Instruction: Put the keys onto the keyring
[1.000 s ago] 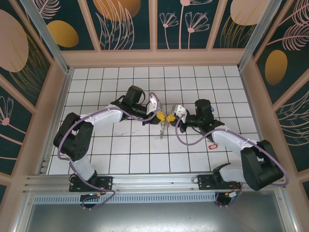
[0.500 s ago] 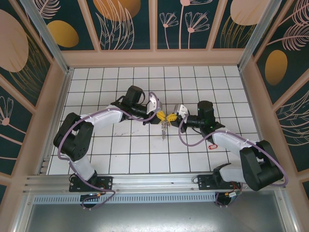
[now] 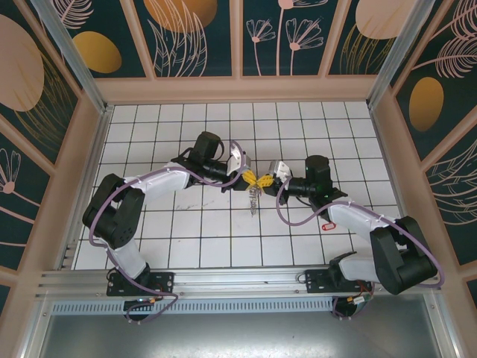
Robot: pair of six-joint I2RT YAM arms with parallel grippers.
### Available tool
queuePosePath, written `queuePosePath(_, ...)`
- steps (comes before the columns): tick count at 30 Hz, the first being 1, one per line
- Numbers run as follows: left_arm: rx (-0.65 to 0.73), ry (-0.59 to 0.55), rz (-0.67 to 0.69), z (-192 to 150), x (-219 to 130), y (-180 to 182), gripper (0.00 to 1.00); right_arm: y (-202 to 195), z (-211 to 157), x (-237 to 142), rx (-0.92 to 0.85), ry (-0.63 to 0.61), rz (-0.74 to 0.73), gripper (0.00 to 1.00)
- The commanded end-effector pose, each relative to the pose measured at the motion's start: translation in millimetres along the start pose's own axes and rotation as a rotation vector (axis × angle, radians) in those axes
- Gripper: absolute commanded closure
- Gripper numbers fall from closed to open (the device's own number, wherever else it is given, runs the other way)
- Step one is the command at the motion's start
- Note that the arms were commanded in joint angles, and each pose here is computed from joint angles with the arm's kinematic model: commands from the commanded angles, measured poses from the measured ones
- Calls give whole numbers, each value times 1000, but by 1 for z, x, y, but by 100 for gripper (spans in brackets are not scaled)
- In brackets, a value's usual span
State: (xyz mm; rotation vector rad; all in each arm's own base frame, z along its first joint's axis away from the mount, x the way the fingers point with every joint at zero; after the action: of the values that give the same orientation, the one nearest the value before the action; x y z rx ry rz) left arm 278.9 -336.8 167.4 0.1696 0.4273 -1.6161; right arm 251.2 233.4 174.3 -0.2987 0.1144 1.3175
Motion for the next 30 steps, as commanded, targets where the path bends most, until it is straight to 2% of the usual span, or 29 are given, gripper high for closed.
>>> queuePosePath(1, 14, -4, -16, 1, 0, -5, 82, 2, 15, -1, -42, -71, 32, 100)
queuePosePath(4, 17, 2, -11, 0, 0, -5, 85, 2, 15, -1, -37, -71, 33, 100)
queuePosePath(9, 27, -5, -11, 3, 0, -4, 100, 2, 12, -1, -32, -63, 26, 100)
queuePosePath(13, 39, -6, 3, 4, -1, -3, 100, 0, 8, -1, -23, -40, 13, 100)
queuePosePath(17, 51, -6, 39, 2, -2, 0, 100, -2, 6, -4, -12, -10, -17, 85)
queuePosePath(20, 91, -27, 91, 13, -10, -1, 100, -5, 9, -12, -13, -2, -76, 80)
queuePosePath(25, 132, -50, 168, 22, -18, 2, 100, -25, 23, -38, 71, -48, -260, 75)
queuePosePath(27, 134, -53, 186, 25, -21, 3, 100, -45, 21, -52, 174, -49, -420, 74)
queuePosePath(30, 144, -61, 192, 28, -23, 1, 100, -89, -1, -95, 487, -28, -788, 74)
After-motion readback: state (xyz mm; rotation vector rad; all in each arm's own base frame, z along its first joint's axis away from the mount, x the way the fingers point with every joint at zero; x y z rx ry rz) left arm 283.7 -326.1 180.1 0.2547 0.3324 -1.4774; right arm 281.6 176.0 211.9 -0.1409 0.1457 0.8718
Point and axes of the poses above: each hand's point on the last joint's axis, 136 mm out from that joint toward the fingers, its own x axis out along the fingers, its own y axis along the line the jaws close on, z = x × y, the point moved 2 cm from there along -x, back along the fingers, and after that the axes turned 4 degrees about -x, right-handed, at the moved point
